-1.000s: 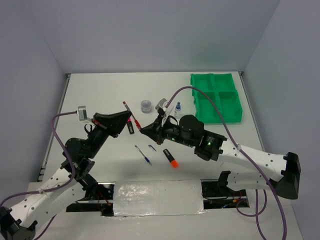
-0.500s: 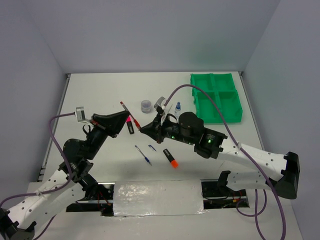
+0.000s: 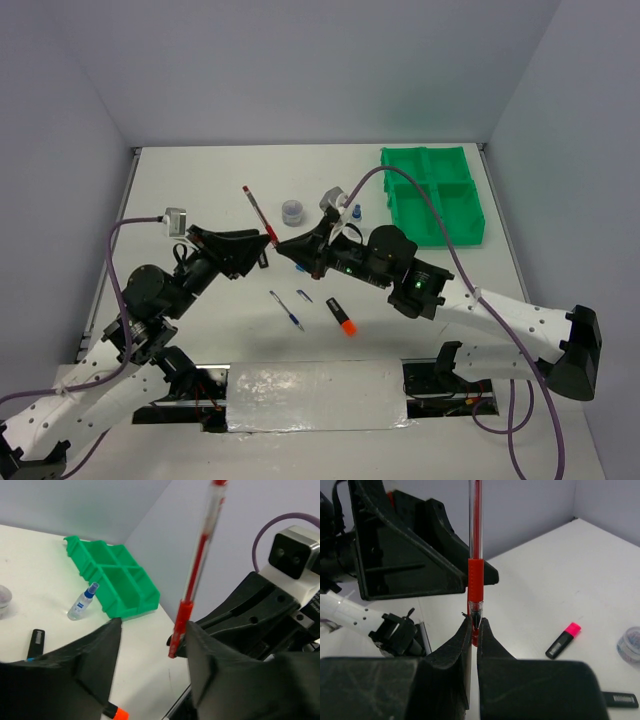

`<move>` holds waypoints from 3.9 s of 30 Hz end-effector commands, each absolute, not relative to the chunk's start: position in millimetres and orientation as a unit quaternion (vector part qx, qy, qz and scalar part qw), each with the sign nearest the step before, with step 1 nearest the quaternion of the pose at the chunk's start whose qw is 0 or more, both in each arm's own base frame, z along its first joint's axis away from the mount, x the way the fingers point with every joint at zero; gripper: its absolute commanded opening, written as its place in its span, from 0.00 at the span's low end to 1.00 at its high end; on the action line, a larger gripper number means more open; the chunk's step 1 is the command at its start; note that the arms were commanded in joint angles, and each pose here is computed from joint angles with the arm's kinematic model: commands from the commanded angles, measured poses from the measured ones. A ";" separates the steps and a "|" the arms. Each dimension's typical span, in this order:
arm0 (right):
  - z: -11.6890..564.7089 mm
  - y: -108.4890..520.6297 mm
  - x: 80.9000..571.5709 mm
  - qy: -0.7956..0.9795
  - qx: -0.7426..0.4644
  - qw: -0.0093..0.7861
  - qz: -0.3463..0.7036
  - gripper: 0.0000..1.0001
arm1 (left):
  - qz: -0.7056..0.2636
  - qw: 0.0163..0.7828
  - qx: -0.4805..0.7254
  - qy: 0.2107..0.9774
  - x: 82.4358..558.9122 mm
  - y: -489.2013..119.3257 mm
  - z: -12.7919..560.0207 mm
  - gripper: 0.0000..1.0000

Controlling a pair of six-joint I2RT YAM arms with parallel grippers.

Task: Sort the stationery into containers
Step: Place the pen in the storage box, then pick up the pen cap from the center of the board.

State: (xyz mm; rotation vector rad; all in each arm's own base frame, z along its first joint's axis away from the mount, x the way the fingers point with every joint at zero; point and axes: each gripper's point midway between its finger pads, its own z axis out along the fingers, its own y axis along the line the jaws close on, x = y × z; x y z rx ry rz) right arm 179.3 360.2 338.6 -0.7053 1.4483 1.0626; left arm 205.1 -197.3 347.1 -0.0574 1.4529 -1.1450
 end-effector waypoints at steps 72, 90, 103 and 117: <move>107.7 44.4 424.3 0.870 0.183 0.437 0.139 0.48 | -0.242 0.603 0.069 0.757 166.9 -106.7 292.4 0.99; 236.9 101.6 345.2 0.823 0.046 0.532 0.193 0.90 | -0.166 0.550 -0.089 0.814 190.6 -81.4 267.4 0.99; 160.9 247.2 241.3 0.870 -0.245 0.365 0.225 0.81 | -0.106 0.427 -0.256 0.861 203.6 -89.2 186.9 0.99; 113.2 333.3 225.1 0.862 -0.390 0.291 0.142 0.78 | -0.113 0.484 -0.138 0.857 190.1 -75.7 226.4 0.99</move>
